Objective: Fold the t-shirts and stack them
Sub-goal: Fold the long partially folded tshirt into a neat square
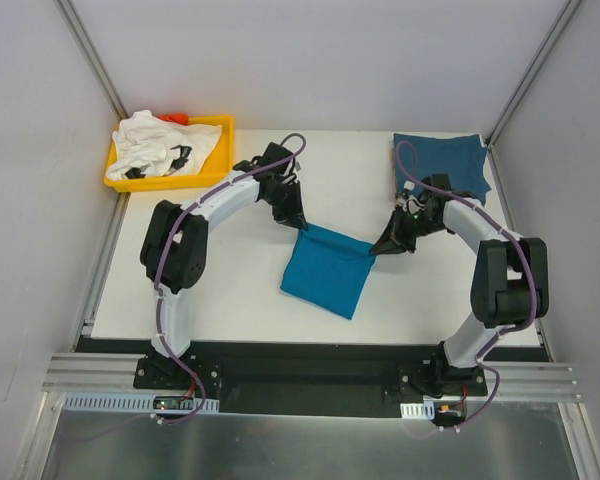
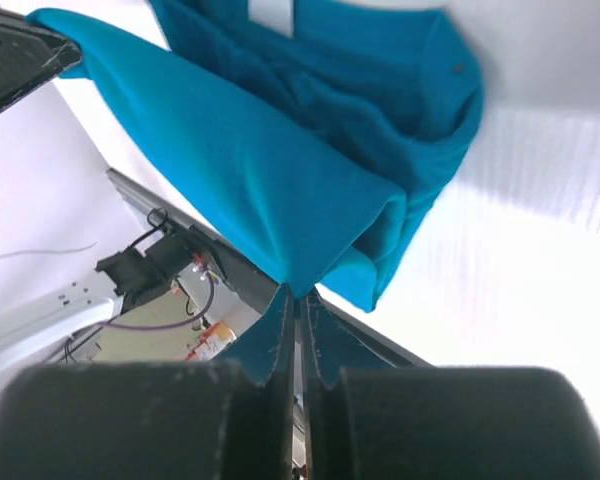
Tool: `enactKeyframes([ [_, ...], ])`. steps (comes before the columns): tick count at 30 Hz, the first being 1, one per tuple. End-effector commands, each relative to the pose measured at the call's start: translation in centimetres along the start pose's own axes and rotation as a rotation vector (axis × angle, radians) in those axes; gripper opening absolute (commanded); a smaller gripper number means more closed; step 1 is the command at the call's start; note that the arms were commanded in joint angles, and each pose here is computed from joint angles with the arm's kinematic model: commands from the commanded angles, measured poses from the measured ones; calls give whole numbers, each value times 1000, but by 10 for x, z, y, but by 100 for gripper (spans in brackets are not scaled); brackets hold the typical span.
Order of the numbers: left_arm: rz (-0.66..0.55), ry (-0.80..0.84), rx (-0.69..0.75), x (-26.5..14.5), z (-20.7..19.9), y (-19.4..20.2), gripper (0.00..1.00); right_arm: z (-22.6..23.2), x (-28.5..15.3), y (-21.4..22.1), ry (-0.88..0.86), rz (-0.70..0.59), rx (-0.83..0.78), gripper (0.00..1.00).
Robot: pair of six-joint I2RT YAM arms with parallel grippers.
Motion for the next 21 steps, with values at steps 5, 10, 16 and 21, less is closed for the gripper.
enactKeyframes([
  [5, -34, -23, 14, 21, 7, -26, 11, -13, 9, -24, 114, -45, 44, 11],
  [10, -39, 6, 38, 18, 2, -28, 46, -15, 8, -32, 165, -73, 41, 37],
  [16, -115, 47, 100, -19, -16, -23, 99, 5, -13, -25, 157, -143, -16, 89],
  [21, -158, 108, 142, -54, -29, 5, 99, 29, -28, -5, 131, -192, -111, 96],
])
Point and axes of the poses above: each gripper's point midway between its finger pads, its own x axis out along the fingers, its own z axis along the line the jaws close on, y = z × x, the point moved 9 cm from there along -x, back along the fingers, and after that the axes turned 9 degrees about -x, right-handed, at the moved point
